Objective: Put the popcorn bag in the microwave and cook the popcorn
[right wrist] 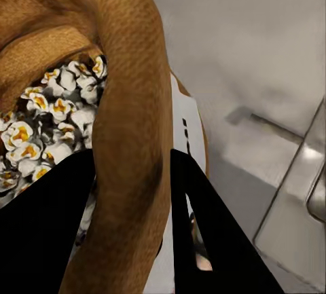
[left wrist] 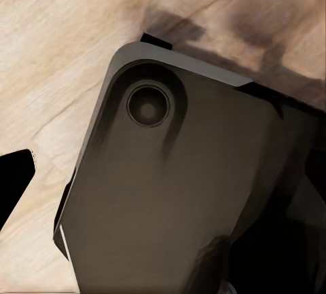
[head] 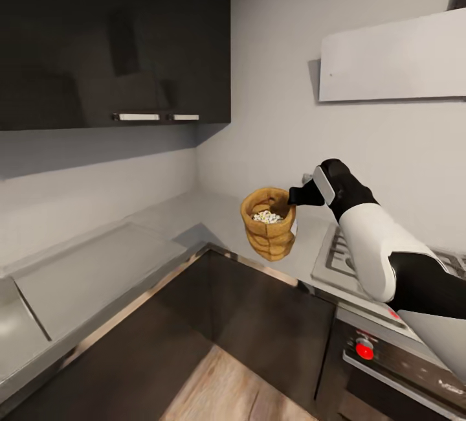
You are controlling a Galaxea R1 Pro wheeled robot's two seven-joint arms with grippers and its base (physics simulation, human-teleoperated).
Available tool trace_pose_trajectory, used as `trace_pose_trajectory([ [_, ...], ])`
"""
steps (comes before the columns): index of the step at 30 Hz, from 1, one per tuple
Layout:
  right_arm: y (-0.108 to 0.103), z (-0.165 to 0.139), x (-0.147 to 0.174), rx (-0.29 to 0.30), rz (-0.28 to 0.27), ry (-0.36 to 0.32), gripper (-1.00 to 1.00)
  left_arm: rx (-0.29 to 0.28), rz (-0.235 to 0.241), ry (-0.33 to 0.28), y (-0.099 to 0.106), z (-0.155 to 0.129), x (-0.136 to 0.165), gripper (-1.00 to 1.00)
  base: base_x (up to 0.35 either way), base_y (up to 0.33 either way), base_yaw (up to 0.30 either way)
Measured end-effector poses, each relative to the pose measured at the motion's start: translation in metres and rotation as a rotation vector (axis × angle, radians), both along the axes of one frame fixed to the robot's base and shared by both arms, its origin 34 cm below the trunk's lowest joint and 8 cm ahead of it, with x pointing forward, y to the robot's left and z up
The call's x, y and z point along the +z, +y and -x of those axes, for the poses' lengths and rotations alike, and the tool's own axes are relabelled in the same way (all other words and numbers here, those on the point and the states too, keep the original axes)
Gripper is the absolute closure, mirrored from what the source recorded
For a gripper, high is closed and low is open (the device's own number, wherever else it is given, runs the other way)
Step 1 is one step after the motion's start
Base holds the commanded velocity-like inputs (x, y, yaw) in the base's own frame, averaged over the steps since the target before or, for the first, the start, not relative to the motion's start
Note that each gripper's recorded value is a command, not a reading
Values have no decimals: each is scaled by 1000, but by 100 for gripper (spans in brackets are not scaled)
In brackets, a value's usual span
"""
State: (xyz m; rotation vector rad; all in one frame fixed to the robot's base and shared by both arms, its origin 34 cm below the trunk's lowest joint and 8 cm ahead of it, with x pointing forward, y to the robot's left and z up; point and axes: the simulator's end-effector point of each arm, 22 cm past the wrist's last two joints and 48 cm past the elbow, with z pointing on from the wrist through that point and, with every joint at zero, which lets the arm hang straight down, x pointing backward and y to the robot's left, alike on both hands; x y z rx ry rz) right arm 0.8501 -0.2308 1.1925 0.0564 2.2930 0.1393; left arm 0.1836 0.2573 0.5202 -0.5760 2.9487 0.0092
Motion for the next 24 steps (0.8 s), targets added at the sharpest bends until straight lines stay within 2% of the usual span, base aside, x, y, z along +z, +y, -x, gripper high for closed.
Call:
trace_pose_trajectory([
  [4, 9, 0, 0, 33, -36, -2, 100, 0, 0, 0, 0, 0, 0, -100, -347, 0, 0],
  [19, 3, 0, 0, 29, -37, -2, 100, -1, 0, 0, 0, 0, 0, -100, -347, 0, 0],
  [24, 4, 3, -15, 32, -39, 35, 100, -1, 0, 0, 0, 0, 0, -100, -347, 0, 0],
])
